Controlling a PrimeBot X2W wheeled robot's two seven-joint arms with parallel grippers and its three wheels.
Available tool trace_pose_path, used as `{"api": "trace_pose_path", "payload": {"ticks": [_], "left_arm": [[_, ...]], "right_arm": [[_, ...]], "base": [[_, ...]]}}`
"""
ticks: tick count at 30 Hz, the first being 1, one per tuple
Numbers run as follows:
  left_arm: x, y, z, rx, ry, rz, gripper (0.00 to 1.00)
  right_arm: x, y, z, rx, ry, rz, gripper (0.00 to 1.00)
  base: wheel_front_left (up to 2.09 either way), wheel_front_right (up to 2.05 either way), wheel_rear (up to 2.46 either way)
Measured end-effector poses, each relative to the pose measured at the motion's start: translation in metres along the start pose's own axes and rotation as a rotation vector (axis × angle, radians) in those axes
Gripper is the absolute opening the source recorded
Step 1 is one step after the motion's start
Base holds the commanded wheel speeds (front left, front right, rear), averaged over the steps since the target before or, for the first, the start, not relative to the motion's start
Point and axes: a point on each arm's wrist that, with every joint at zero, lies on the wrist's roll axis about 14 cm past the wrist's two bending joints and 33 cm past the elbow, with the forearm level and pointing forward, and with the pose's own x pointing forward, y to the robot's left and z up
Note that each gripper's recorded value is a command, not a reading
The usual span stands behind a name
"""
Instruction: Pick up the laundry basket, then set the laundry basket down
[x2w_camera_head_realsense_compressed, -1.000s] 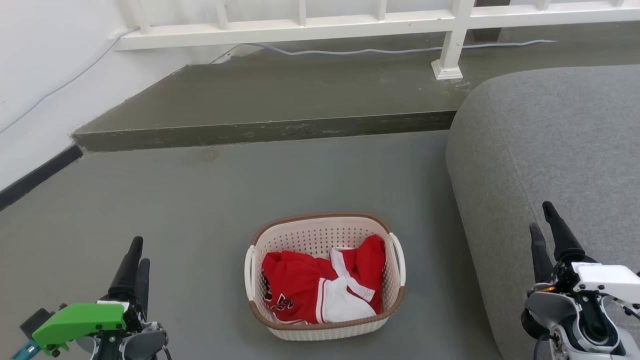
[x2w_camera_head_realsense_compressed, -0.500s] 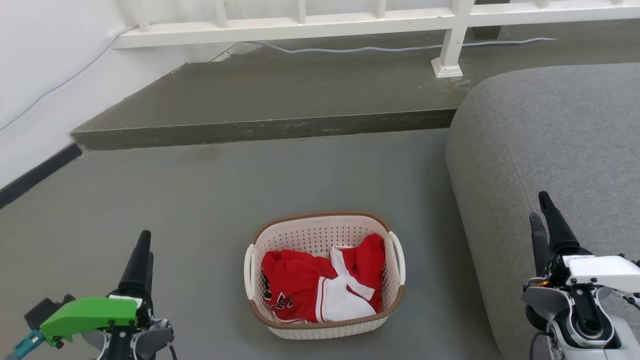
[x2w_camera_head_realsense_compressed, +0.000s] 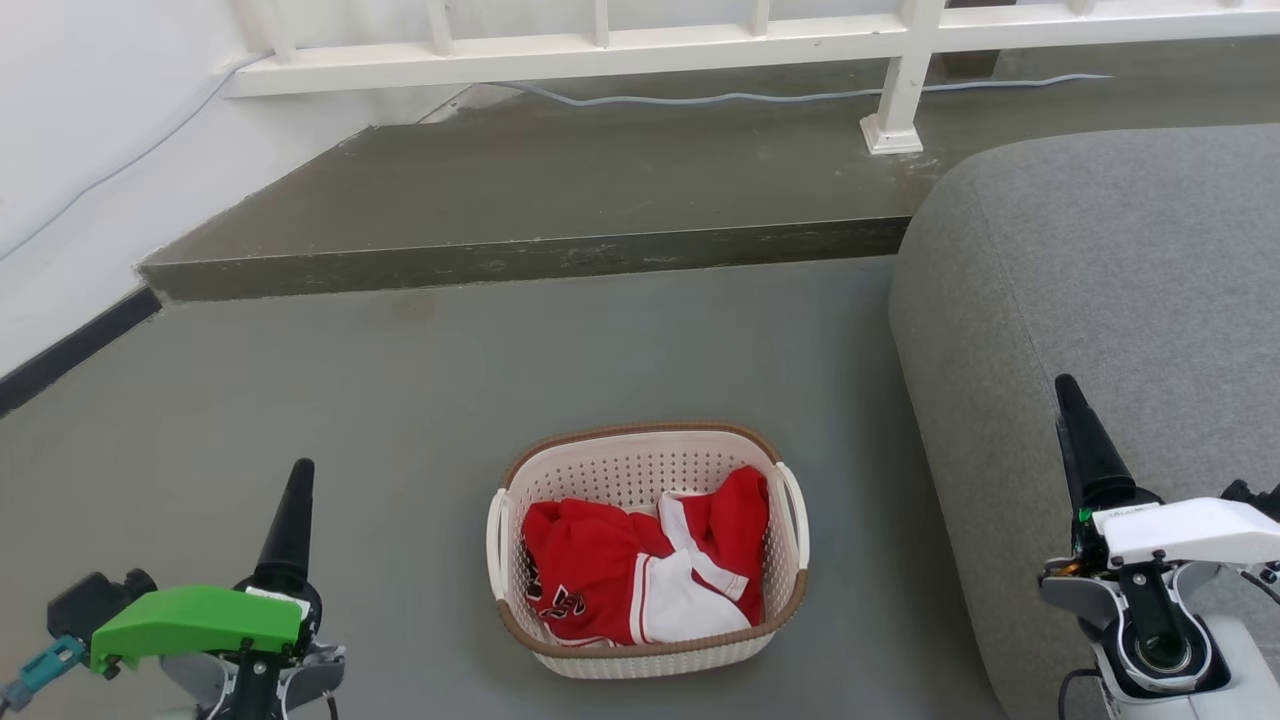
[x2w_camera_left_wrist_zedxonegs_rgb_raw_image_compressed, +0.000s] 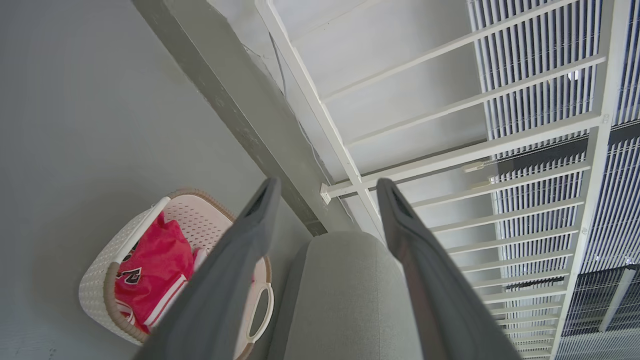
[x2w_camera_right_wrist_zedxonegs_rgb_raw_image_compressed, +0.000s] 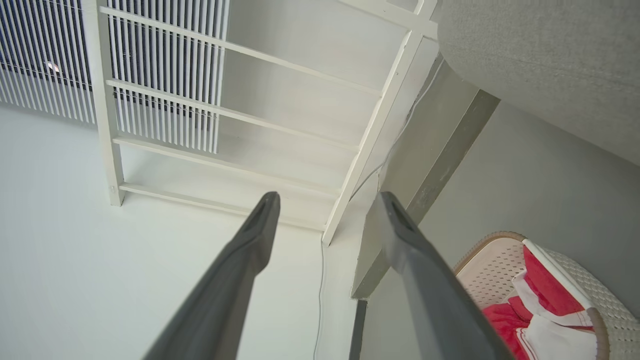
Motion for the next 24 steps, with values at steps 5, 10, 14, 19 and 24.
{"api": "trace_pose_path", "payload": {"ticks": [5, 10, 14, 19, 24], "left_arm": [[0.001, -0.002, 0.005, 0.088, -0.016, -0.009, 1.0], [0.002, -0.009, 0.006, 0.178, -0.02, -0.031, 1.0], [0.003, -0.014, 0.005, 0.248, -0.025, -0.043, 1.0], [0.005, -0.022, 0.001, 0.352, -0.019, -0.067, 1.0], [0.006, -0.028, -0.001, 0.437, -0.028, -0.083, 1.0]], "right_arm": [[0.0, 0.0, 0.002, -0.078, -0.003, 0.003, 1.0], [0.0, 0.003, 0.005, -0.176, -0.01, 0.016, 1.0], [0.001, 0.007, 0.004, -0.264, -0.005, 0.03, 1.0], [0.002, 0.011, 0.005, -0.385, -0.009, 0.041, 1.0], [0.003, 0.017, 0.003, -0.462, -0.015, 0.057, 1.0]], "base": [[0.0, 0.0, 0.0], [0.0, 0.0, 0.0], [0.0, 0.0, 0.0], [0.0, 0.0, 0.0], [0.0, 0.0, 0.0]]}}
